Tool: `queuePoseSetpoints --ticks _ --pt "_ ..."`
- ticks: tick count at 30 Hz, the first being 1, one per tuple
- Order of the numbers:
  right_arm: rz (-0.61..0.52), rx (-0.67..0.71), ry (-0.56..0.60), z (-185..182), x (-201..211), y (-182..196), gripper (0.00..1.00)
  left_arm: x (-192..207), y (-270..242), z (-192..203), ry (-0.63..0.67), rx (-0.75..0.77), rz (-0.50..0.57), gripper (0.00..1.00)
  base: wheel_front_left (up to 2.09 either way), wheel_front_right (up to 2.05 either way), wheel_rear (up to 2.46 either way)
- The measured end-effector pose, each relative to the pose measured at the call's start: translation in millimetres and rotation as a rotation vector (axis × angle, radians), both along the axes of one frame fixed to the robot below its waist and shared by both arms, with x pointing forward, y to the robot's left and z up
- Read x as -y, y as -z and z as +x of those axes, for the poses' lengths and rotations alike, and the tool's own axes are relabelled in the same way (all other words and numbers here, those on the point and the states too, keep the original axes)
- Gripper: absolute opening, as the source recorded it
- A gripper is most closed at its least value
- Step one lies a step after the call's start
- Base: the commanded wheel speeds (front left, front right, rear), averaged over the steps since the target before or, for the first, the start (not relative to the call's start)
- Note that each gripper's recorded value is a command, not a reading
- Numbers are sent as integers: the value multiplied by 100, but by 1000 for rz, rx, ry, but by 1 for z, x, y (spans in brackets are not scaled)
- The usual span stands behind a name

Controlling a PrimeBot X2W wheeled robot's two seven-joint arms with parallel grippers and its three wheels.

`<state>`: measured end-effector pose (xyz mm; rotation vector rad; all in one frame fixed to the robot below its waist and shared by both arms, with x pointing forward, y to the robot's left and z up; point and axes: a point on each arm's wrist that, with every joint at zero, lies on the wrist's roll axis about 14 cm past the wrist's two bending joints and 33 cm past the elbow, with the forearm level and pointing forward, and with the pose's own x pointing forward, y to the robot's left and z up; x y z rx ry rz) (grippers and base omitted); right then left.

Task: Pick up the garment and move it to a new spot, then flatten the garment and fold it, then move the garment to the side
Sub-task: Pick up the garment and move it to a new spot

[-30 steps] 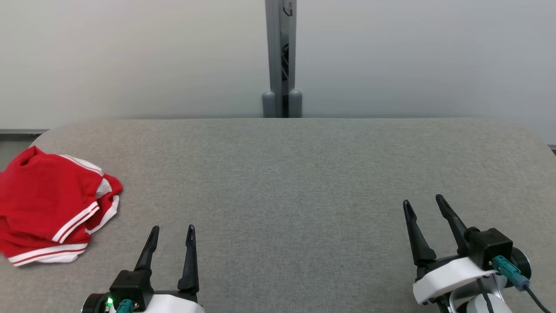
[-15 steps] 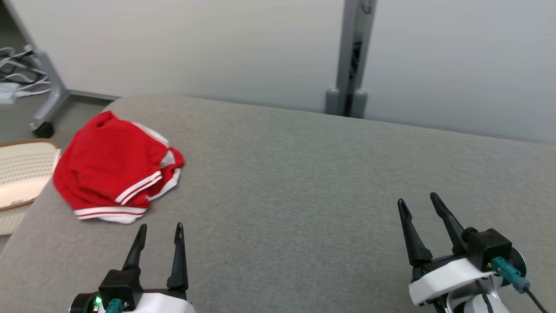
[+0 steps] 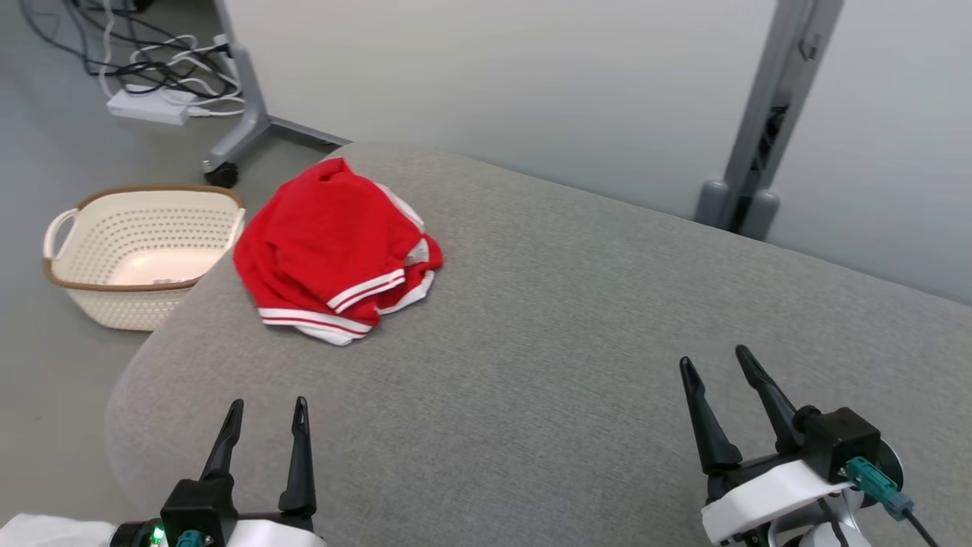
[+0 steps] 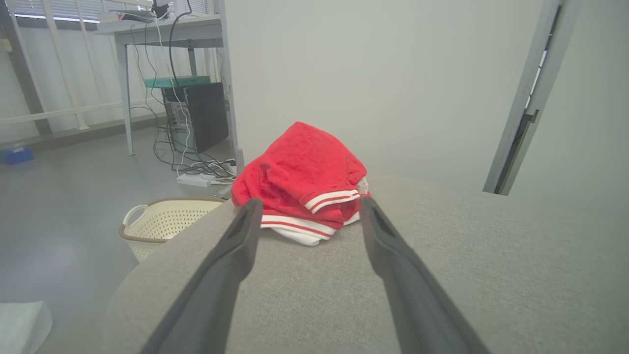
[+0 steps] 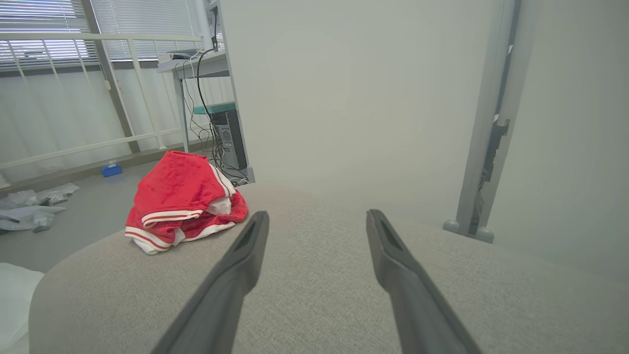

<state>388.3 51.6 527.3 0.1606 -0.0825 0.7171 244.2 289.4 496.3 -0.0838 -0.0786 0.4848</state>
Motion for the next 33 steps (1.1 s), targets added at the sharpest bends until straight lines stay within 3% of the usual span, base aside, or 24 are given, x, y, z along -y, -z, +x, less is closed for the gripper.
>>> queuePoseSetpoints --ticks 13,27,33 --pt "-10 -8 -110 -5 -37 4 100 -20 -2 -20 -105 2 -6 100 0 0 0" --pt "-17 23 -106 1 -39 -2 100 -26 8 -24 -147 -11 -58 100 0 0 0" --pt "-27 63 -86 21 -38 -4 100 -40 -1 0 -140 -9 -35 100 0 0 0"
